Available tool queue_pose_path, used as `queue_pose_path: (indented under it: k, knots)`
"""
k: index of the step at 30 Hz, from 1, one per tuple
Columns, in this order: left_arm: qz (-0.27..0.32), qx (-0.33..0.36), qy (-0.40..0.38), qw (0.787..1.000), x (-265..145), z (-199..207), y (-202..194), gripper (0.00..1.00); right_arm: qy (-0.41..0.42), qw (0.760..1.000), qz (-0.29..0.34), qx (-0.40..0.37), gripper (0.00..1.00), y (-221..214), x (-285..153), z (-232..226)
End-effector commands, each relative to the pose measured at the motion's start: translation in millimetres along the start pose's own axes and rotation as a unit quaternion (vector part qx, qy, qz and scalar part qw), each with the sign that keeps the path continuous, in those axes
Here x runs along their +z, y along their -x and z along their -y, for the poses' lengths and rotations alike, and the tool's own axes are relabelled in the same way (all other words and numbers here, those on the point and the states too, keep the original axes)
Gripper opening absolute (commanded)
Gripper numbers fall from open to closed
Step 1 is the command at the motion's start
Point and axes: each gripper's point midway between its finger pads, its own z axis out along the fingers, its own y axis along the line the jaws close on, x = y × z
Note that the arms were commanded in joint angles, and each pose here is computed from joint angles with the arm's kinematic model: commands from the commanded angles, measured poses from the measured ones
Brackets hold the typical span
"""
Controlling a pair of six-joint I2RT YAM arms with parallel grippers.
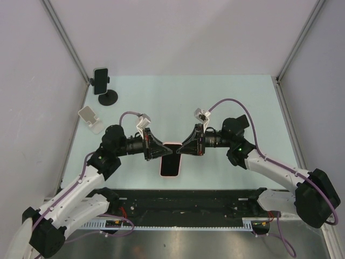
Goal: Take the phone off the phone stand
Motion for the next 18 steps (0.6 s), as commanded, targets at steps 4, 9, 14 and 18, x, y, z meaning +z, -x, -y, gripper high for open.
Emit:
queue_pose_path:
  k: [4, 9, 14, 18]
  knots:
    - [0.044, 0.002, -0.008, 0.999, -2.2, 11.0, 21.7, 0.00, 0.017, 0.997, 0.054, -0.051, 0.24, 35.4, -3.3, -20.1]
    - [0.106, -0.016, 0.036, 0.994, -7.4, 2.2, 43.8, 0.00, 0.010, 0.998, 0.051, -0.039, 0.55, 28.2, -4.6, -17.5]
    - [0.168, -0.059, 0.044, 0.983, -16.8, 2.1, 59.0, 0.00, 0.005, 0.999, 0.044, -0.014, 0.70, 9.6, -5.8, -12.7]
    - [0.212, -0.067, 0.032, 0.974, -24.1, 10.1, 72.4, 0.01, 0.013, 0.999, 0.038, 0.002, 0.72, -1.0, -3.5, -16.1]
